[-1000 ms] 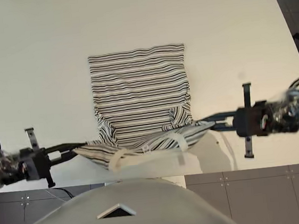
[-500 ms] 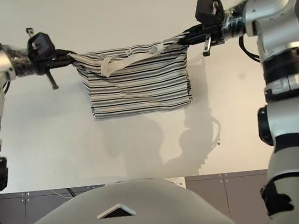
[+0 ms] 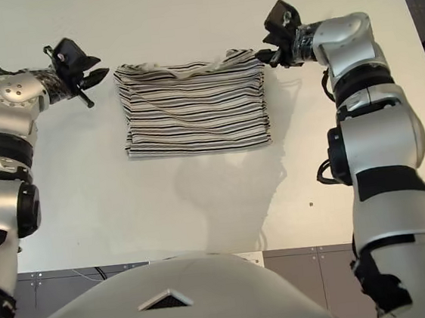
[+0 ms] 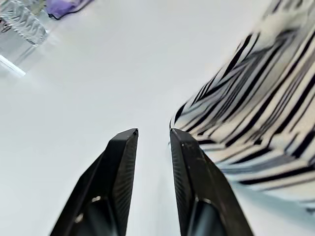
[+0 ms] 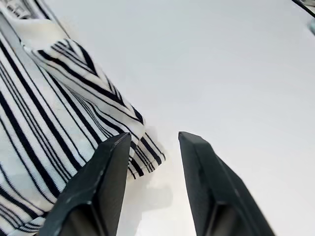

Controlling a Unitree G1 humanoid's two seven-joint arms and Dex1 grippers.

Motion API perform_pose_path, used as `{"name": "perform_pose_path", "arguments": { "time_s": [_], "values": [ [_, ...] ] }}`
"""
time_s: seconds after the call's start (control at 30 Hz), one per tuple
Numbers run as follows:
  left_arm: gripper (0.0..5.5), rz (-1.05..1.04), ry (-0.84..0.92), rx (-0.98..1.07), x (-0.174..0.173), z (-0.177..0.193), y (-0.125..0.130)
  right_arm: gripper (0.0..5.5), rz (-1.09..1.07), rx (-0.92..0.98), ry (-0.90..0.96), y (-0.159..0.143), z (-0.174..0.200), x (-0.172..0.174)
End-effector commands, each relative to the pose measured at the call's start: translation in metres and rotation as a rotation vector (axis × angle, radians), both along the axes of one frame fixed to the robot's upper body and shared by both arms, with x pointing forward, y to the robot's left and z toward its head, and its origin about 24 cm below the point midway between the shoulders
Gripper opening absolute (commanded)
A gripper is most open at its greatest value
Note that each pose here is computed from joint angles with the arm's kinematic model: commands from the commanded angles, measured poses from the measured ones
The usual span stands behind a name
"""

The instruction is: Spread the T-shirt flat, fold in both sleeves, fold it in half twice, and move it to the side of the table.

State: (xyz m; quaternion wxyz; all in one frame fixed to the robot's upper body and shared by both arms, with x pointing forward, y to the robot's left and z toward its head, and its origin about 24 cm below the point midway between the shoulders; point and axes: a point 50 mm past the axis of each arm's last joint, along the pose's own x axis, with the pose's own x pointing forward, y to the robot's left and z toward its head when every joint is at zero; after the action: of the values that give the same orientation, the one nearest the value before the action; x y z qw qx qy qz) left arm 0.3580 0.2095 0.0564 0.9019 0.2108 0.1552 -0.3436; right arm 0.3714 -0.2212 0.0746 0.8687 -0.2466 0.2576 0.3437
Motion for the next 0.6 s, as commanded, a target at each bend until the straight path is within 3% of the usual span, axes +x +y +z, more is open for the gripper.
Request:
{"name": "perform_pose_path", "arguments": {
  "time_s": [0.03, 0.17, 0.27, 0.33, 0.47, 0.6],
  "values": [
    [1.18, 0.092, -0.003, -0.067, 0.006, 0.002, -0.005, 2.36, -0.07, 0.062, -0.018, 0.002, -0.011, -0.003],
    [1.18, 0.019, -0.207, 0.106, 0.002, 0.017, -0.008, 2.91, -0.04, 0.145, -0.153, 0.013, 0.002, 0.003],
    [1.18, -0.209, -0.392, 0.153, -0.026, 0.036, -0.043, 2.91, 0.068, 0.097, -0.23, 0.022, 0.003, 0.001],
    [1.18, -0.392, -0.438, 0.168, -0.062, 0.037, -0.072, 2.91, 0.162, -0.087, -0.25, 0.02, -0.01, -0.007],
    [1.18, -0.594, -0.363, 0.246, -0.119, 0.005, -0.092, 2.91, 0.334, -0.384, -0.273, 0.011, -0.029, -0.02],
    [1.18, -0.677, -0.192, 0.423, -0.156, -0.035, -0.073, 2.91, 0.587, -0.645, -0.253, -0.001, -0.042, -0.034]
  ]
}}
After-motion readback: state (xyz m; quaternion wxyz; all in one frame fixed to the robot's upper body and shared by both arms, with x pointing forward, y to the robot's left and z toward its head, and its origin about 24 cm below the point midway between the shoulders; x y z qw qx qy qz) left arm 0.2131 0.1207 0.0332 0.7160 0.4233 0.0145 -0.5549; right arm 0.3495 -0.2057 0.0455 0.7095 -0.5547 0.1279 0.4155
